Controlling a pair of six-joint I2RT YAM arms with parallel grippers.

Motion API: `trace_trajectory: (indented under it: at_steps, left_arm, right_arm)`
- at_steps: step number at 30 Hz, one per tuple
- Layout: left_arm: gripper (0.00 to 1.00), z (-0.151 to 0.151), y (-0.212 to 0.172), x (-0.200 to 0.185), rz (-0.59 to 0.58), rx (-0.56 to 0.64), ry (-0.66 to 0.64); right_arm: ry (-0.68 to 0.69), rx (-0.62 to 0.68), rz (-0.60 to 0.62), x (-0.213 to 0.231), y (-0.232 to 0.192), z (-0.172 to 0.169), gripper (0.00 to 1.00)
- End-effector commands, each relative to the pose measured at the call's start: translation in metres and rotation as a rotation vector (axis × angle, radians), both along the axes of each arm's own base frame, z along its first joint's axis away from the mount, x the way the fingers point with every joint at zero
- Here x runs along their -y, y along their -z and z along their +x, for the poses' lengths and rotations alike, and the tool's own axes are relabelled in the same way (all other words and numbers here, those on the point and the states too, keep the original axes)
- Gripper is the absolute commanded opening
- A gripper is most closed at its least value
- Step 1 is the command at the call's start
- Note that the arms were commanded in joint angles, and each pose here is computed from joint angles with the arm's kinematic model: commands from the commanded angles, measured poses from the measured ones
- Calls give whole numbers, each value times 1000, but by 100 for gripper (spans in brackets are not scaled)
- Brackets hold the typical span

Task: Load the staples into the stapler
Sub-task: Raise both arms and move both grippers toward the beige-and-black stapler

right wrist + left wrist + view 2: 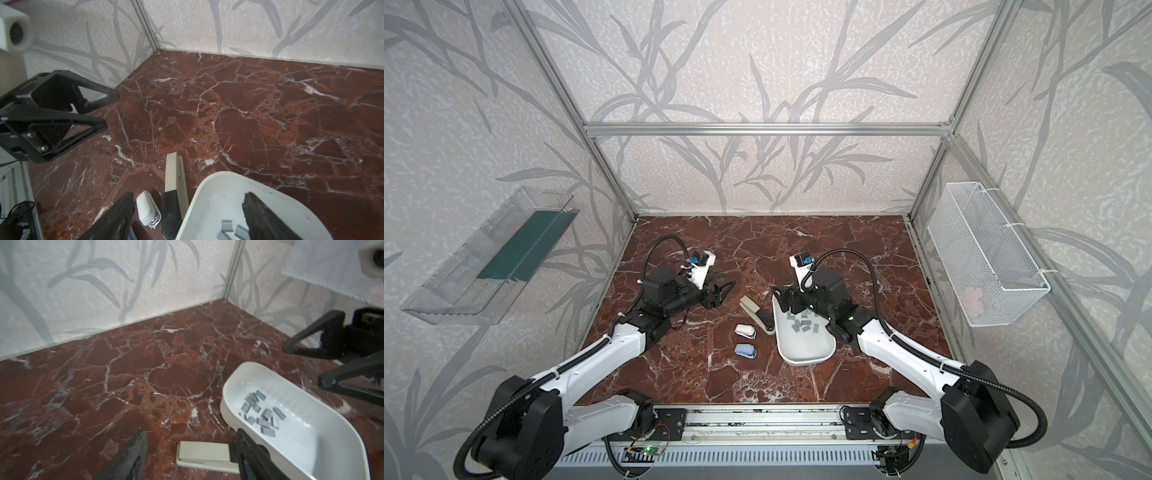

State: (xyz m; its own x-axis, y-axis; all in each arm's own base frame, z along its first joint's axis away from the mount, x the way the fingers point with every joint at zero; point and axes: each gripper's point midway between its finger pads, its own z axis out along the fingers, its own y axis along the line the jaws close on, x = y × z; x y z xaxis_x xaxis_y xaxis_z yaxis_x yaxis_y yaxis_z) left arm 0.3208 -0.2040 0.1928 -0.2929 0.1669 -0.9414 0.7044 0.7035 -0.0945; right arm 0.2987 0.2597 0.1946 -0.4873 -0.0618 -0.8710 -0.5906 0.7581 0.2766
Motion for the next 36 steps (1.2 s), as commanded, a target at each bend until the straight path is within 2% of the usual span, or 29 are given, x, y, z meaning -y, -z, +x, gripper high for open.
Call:
trace_trajectory:
  at_steps: [1, 3, 6, 9, 11, 16, 18, 20, 24, 28, 32, 36]
  left_arm:
    - [65, -12, 15, 17, 145, 45, 115]
    - [61, -13, 25, 22, 154, 16, 122]
    - [48, -24, 34, 32, 137, -33, 180]
    - [47, -40, 46, 36, 155, -29, 172]
    - [46, -51, 52, 35, 172, 3, 117]
    - [30, -65, 46, 16, -27, -17, -95]
    - [33, -76, 43, 8, -108, 17, -141]
    - [33, -90, 40, 6, -156, 56, -130]
    - [37, -101, 44, 2, -113, 60, -155]
    - [36, -112, 48, 9, -117, 52, -119]
    - [36, -122, 61, 17, -100, 44, -102]
    - [35, -121, 77, 27, -46, 15, -105]
  right_arm:
    - [7, 26, -52, -9, 1, -1, 79]
    - [5, 7, -62, -12, 8, -4, 77]
    - [-22, -4, -62, -15, 14, -18, 74]
    - [-11, -7, -75, -10, 20, -31, 73]
    - [10, -17, -76, -2, 25, -37, 73]
    - [91, -22, -80, 26, 31, -48, 71]
    - [124, -19, -67, 39, 33, -53, 71]
    - [139, -19, -51, 46, 33, -58, 70]
    - [148, -23, -12, 53, 35, -66, 68]
    - [45, -29, 29, 35, 29, -76, 64]
    - [-31, -32, 12, 7, 29, -87, 59]
    - [-84, -89, -8, -25, 44, -101, 47]
